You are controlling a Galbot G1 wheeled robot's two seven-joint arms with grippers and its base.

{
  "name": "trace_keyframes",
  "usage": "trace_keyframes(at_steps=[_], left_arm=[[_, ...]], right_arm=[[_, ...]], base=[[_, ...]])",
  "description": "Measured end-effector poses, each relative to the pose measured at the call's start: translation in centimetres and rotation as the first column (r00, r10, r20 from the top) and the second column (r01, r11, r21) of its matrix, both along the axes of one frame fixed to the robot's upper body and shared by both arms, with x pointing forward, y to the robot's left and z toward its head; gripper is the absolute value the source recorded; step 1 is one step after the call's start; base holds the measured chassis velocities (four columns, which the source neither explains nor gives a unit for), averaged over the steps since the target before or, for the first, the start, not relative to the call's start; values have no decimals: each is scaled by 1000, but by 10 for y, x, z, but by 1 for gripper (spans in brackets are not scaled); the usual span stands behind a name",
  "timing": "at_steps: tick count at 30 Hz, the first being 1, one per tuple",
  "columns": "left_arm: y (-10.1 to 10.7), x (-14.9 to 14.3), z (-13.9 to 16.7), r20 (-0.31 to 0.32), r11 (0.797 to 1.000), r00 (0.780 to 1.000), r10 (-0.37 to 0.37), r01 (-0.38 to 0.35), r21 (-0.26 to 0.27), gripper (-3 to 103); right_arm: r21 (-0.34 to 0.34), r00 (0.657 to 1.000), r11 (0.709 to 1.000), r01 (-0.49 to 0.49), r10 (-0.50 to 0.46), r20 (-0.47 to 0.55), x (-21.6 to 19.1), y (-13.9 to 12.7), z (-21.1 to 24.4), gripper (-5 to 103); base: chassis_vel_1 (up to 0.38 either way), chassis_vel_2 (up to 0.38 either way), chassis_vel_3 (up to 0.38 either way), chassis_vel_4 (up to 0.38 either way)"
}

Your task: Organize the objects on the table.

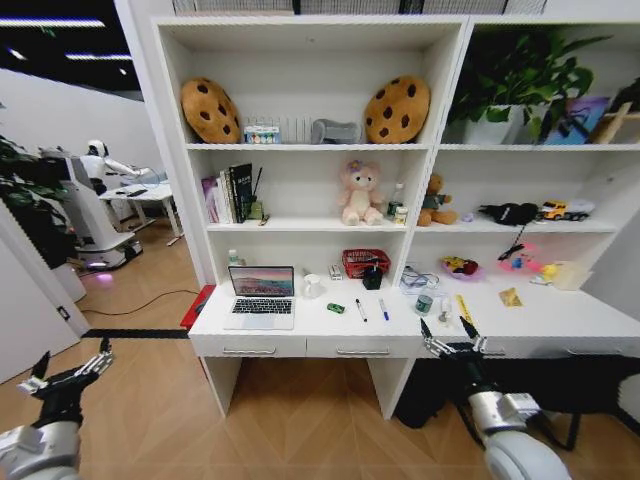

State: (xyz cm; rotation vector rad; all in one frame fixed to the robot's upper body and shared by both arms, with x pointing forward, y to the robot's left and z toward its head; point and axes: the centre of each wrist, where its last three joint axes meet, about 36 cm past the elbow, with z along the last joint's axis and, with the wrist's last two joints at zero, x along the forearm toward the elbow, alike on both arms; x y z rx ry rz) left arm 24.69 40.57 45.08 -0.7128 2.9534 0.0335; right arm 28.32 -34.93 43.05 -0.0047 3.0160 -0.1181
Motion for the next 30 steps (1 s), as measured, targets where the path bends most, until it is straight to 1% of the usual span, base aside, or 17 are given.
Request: trace_keyframes(at_steps=[2, 6, 15, 24, 30], left_arm=[[-6, -2, -2, -10, 1000, 1000, -9, 9, 1, 100], [-10, -3, -1, -8, 1000, 1000, -13, 13, 4, 100], [-5, -9, 2, -8, 1000, 1000, -5, 5, 19, 100], [-10, -11, 7, 11, 1000, 1000, -5, 5, 15, 100], [-9, -14, 7, 13, 1000, 1000, 0, 0, 18, 100]], right_arm=[[2, 1000, 1000, -5, 5, 0, 2, 1, -1, 100], [9, 1000, 1000, -10, 10, 2, 8, 1, -2, 100], [3, 1000, 1000, -22, 22, 0, 9, 3, 0, 100], [-15, 999, 999, -32, 32, 11, 9, 0, 7, 100], [-16, 999, 999, -35, 35, 12, 10, -1, 8, 100]], base=[[0, 0, 0, 0], [-12, 10, 14, -5], [-85, 77, 78, -70], [-60, 70, 55, -70], [-70, 75, 62, -59]])
